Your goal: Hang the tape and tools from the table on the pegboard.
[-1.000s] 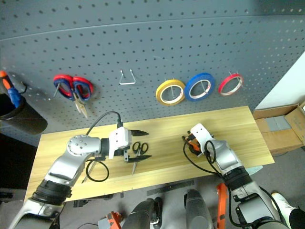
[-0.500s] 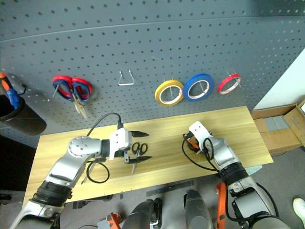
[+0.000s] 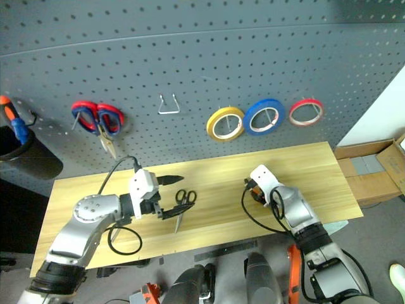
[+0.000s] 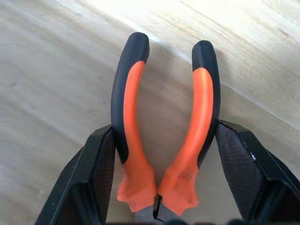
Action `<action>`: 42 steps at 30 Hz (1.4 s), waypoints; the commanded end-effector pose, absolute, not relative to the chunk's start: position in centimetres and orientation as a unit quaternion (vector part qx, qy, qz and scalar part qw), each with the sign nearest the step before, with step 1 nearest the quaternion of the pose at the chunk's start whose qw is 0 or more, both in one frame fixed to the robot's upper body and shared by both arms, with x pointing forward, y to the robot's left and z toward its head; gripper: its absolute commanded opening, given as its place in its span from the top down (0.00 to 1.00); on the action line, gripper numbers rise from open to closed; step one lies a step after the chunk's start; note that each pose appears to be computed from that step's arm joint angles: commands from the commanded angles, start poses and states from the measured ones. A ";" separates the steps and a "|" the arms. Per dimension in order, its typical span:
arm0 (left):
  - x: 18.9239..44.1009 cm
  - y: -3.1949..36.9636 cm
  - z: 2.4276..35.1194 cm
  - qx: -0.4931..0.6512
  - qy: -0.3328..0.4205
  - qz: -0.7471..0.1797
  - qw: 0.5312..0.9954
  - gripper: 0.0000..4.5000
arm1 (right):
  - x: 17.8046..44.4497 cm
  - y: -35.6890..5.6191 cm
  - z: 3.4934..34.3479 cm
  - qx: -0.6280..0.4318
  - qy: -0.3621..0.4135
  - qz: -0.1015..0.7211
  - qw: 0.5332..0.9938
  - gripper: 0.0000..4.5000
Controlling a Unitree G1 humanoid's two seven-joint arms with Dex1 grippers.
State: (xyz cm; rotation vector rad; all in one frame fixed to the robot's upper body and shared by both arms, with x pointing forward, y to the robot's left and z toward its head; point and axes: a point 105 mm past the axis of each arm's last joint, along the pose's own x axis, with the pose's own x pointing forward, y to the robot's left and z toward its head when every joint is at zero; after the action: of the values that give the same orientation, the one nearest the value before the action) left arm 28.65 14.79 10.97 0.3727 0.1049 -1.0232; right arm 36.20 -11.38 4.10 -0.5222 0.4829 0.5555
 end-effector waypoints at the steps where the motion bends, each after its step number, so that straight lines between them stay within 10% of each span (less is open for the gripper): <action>1: 27.9 15.5 12.1 0.178 0.035 -0.477 0.860 0.00 | 34.9 -8.8 7.8 -0.223 0.159 0.304 0.913 0.36; 13: 27.2 18.7 16.2 0.129 -0.057 -0.349 0.926 0.00 | 28.6 -1.7 19.8 -0.132 -0.041 0.398 0.907 0.36; 28: 28.6 20.5 19.7 0.099 -0.138 -0.251 0.953 0.00 | 32.8 3.6 33.6 -0.054 -0.261 0.385 0.883 0.36; 42: 29.3 18.9 22.3 0.076 -0.172 -0.254 0.949 0.00 | 33.8 7.4 37.2 -0.039 -0.360 0.389 0.847 0.36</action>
State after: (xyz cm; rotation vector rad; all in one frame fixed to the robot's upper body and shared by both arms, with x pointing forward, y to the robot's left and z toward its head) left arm 29.73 19.51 21.02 0.1447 -0.2998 -0.4983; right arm 34.95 7.24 35.08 -0.0850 -0.6460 0.8273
